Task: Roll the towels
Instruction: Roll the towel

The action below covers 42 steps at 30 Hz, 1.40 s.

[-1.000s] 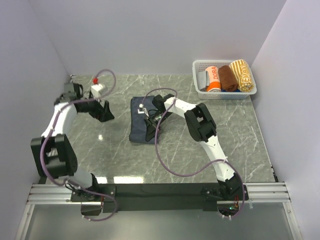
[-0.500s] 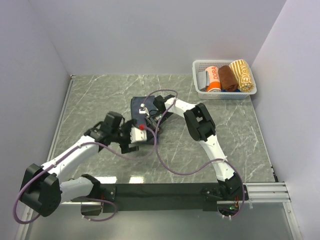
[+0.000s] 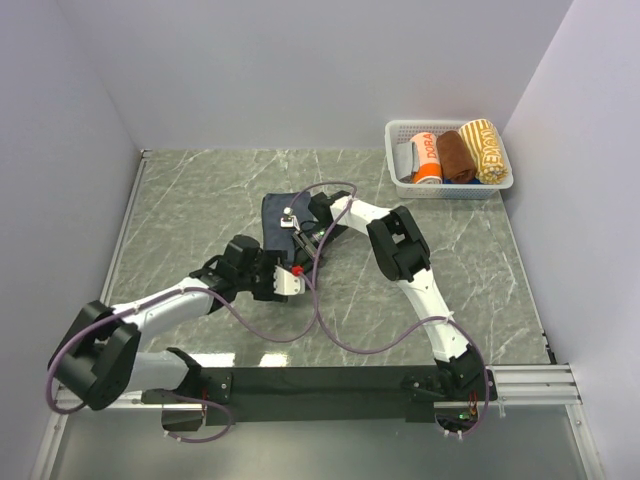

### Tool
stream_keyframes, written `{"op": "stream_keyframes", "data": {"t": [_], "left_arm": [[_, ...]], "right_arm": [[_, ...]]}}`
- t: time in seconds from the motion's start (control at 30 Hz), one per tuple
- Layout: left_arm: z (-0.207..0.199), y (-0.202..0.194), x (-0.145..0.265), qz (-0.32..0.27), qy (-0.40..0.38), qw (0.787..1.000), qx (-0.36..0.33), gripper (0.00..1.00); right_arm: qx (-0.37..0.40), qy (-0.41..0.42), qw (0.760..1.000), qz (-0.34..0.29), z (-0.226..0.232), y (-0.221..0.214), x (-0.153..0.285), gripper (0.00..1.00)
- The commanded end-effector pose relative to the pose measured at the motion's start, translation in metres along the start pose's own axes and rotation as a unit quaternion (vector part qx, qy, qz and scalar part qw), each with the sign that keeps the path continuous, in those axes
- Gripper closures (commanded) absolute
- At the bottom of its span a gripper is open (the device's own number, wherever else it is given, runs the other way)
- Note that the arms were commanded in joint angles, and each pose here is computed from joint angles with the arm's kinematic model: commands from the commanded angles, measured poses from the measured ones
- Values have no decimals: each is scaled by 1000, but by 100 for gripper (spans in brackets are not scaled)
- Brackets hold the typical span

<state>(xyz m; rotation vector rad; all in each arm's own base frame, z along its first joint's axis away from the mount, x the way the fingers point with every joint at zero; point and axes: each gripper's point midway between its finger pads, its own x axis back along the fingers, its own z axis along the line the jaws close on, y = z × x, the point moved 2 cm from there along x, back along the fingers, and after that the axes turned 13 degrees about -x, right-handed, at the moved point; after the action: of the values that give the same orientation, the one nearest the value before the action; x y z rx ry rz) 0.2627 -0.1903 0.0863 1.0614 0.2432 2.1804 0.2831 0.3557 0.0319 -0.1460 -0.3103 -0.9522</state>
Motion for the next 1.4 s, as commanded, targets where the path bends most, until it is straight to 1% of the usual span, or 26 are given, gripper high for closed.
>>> {"op": "stream_keyframes", "data": {"t": [0.0,0.13,0.17,0.23,0.27,0.3,0.33,0.37,0.4,0.43,0.47,0.53,0.57,0.7,0.77,0.93,0.97,1.0,1.1,1.13,1.17,1.2,1.23,1.27,1.33,1.37], "left_arm": [[6,-1,-11,-5,13,999,-35,27],[-6,0,-17,-21,-16,999,-47,32],[-10,-1,-19,-21,-24,999,-41,40],[-20,-2,-24,-21,-55,998,-19,48],[-17,-1,-26,-22,-63,998,-13,56],[-19,-1,-27,-21,-76,997,-1,60],[-34,-5,-30,-12,-113,993,30,63],[-37,-7,-30,-6,-130,990,47,72],[-24,-5,-32,-4,-129,990,60,75],[-40,-9,-31,5,-171,981,94,77],[-27,-11,-29,4,-171,979,108,82],[-36,-16,-28,2,-213,968,132,86],[-36,-15,-21,-2,-238,960,150,89],[-45,-12,-15,-16,-302,932,200,93],[-46,-13,-18,-18,-321,921,219,94],[-52,-12,-21,-22,-367,887,280,95],[-44,-14,-24,-23,-363,886,287,95],[-49,-16,-25,-19,-379,872,309,94],[-36,-23,-31,-16,-385,860,333,94],[-43,-25,-32,-9,-407,840,359,94],[-30,-29,-37,-12,-399,841,365,93],[-27,-31,-39,-13,-405,834,375,93],[-35,-32,-41,-8,-429,809,401,93],[-22,-35,-46,-13,-420,813,404,93],[-24,-40,-53,-7,-435,795,423,93],[-18,-40,-56,-9,-433,794,426,93]], "right_arm": [[-3,-69,998,5,-50,0,-2,100],[-3,-69,998,4,-51,2,-1,100],[-2,-70,998,5,-49,2,0,100],[4,-77,997,5,-48,0,2,100],[9,-82,997,5,-48,0,2,100],[13,-86,996,5,-48,1,4,99],[14,-93,996,6,-48,-1,5,98],[26,-99,995,2,-42,1,8,96],[33,-104,994,0,-40,2,10,93],[41,-111,993,-4,-34,2,14,90],[50,-123,991,-11,-33,5,18,84],[48,-133,990,-25,-30,7,25,73],[55,-138,988,-37,-25,11,33,63],[54,-147,985,-73,-15,22,59,35],[57,-152,982,-95,-7,28,72,32],[63,-167,971,-158,12,34,123,31],[67,-173,968,-168,14,33,131,31],[58,-178,966,-176,8,26,141,32],[82,-203,955,-199,21,15,164,35],[83,-211,951,-210,25,3,174,37],[95,-221,945,-221,27,1,180,39],[102,-229,941,-228,29,-4,184,40],[108,-239,936,-235,33,-17,187,41],[123,-253,929,-241,33,-20,190,44],[151,-272,918,-247,41,-36,191,45],[171,-286,908,-254,42,-36,193,46]]}}
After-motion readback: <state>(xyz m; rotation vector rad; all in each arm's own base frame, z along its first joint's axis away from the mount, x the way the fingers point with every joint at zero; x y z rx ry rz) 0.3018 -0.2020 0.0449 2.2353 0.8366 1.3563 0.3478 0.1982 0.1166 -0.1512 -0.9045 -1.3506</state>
